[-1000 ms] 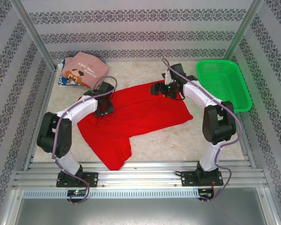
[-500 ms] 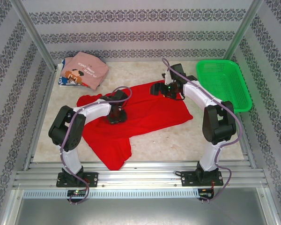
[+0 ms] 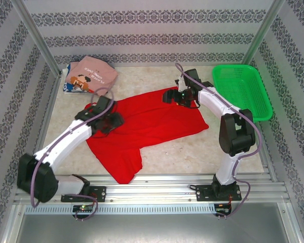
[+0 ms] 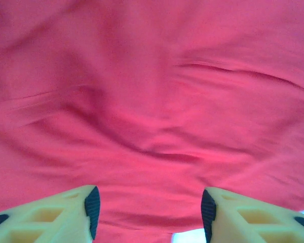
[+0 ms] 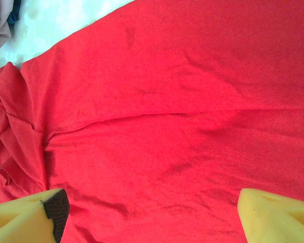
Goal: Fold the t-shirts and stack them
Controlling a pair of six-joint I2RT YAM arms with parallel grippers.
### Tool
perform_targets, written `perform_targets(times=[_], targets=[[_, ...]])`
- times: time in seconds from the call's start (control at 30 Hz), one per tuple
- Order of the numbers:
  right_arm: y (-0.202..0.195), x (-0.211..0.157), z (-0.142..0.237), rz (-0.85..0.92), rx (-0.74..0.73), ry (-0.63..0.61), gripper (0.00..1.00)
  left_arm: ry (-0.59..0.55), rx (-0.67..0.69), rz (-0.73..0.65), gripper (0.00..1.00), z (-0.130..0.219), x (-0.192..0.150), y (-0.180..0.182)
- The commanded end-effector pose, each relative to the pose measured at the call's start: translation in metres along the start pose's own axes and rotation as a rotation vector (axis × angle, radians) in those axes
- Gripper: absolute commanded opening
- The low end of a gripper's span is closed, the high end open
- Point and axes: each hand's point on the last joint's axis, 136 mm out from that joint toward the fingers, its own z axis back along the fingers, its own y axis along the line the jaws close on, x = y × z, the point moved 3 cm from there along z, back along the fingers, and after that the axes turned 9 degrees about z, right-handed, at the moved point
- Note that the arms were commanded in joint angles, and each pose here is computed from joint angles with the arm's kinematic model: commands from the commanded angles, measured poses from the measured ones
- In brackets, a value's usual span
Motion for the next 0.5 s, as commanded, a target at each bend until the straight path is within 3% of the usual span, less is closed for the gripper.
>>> perform_targets(times=[0.0,0.1,0.3,0.47], targets=[[0.01,0.002,0.01,0.009,0.033,-0.008,0.87,0.007,0.173,0.209,0.56,-0.003,-0.005,0.074],[0.009,0.002,0.008,0.009,0.036,-0.005,0.87,-0.02,0.108,0.304,0.53,-0.01,0.009,0.084],[0.011,0.002,0.006,0.017,0.051,0.004,0.87,-0.054,-0.003,0.349,0.51,-0.037,0.037,0.068],[0.012,0.003,0.007,0.028,0.053,0.01,0.88,-0.049,0.024,0.366,0.45,-0.054,0.051,0.066]])
